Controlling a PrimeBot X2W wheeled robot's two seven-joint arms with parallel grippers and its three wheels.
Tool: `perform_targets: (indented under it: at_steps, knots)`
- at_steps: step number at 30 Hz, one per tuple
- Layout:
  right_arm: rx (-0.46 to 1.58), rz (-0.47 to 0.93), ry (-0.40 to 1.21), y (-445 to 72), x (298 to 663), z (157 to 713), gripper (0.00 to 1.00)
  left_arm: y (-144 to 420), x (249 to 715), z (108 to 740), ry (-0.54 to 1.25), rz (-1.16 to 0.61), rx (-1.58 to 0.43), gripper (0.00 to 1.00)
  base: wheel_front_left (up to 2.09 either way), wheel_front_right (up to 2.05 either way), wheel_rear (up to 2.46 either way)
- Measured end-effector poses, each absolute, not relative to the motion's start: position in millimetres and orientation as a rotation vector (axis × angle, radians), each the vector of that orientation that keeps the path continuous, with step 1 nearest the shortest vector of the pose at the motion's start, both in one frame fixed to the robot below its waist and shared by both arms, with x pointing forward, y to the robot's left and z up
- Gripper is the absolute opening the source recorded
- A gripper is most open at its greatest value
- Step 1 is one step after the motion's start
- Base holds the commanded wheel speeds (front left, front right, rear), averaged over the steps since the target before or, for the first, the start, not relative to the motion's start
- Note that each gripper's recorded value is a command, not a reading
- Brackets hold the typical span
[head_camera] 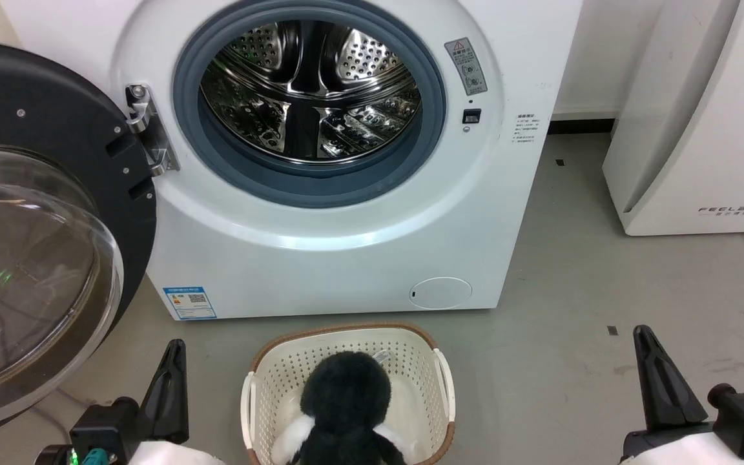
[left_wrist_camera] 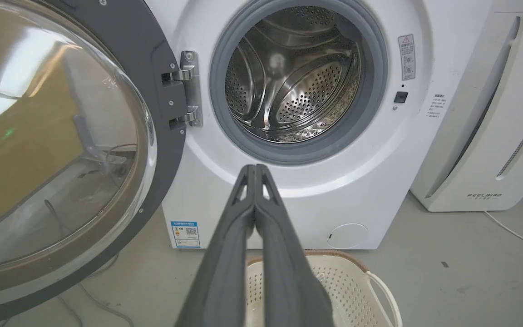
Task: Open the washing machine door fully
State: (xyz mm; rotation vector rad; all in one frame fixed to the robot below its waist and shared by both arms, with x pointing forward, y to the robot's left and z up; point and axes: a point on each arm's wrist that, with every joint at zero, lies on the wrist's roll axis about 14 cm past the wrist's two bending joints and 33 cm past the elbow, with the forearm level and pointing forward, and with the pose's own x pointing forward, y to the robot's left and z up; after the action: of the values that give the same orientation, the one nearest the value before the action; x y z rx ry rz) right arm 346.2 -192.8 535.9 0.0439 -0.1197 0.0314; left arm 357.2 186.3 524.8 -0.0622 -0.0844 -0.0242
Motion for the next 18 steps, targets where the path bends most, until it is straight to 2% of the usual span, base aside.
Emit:
perform_targets:
  at_steps: [18]
  knots:
    - [0.028,0.054,-0.086,-185.5,351.0,532.0,0.00,183.6,359.5,523.2,-0.057,-0.022,-0.037,0.00,0.00,0.00,0.00]
